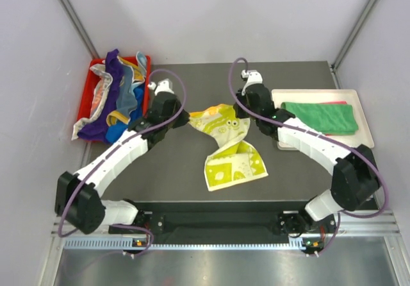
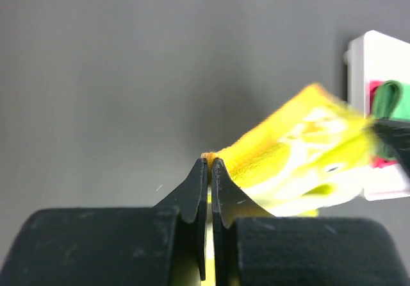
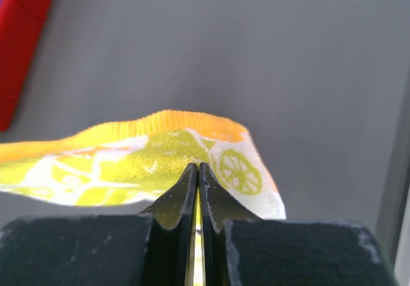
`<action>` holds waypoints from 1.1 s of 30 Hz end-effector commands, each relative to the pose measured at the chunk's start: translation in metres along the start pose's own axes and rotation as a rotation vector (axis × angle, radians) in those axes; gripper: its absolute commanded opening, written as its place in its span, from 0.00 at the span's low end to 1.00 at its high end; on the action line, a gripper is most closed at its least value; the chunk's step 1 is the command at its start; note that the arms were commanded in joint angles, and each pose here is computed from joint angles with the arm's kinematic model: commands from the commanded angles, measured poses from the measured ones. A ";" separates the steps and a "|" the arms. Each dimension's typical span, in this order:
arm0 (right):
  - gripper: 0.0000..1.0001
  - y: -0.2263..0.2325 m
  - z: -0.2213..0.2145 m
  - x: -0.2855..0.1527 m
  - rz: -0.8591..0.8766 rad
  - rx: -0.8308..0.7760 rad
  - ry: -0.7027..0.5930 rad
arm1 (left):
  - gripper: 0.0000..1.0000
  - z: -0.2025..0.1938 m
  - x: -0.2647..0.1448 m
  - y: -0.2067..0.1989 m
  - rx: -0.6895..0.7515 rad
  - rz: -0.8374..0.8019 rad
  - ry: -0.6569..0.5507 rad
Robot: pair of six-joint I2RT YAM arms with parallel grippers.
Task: Fold and stack the towels
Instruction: Flatten out the crumpled towel
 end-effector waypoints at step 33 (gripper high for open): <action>0.57 0.056 -0.093 0.073 0.171 -0.319 0.278 | 0.00 -0.140 0.002 0.129 -0.083 0.261 0.246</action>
Point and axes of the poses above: each gripper's point midway between its finger pads, its own x axis out along the fingers, its own y axis along the line the jaws close on, z = x × y, the point moved 5 cm from there along -x, back along the fingers, and after that the axes turned 5 degrees about -x, right-handed, at the moved point
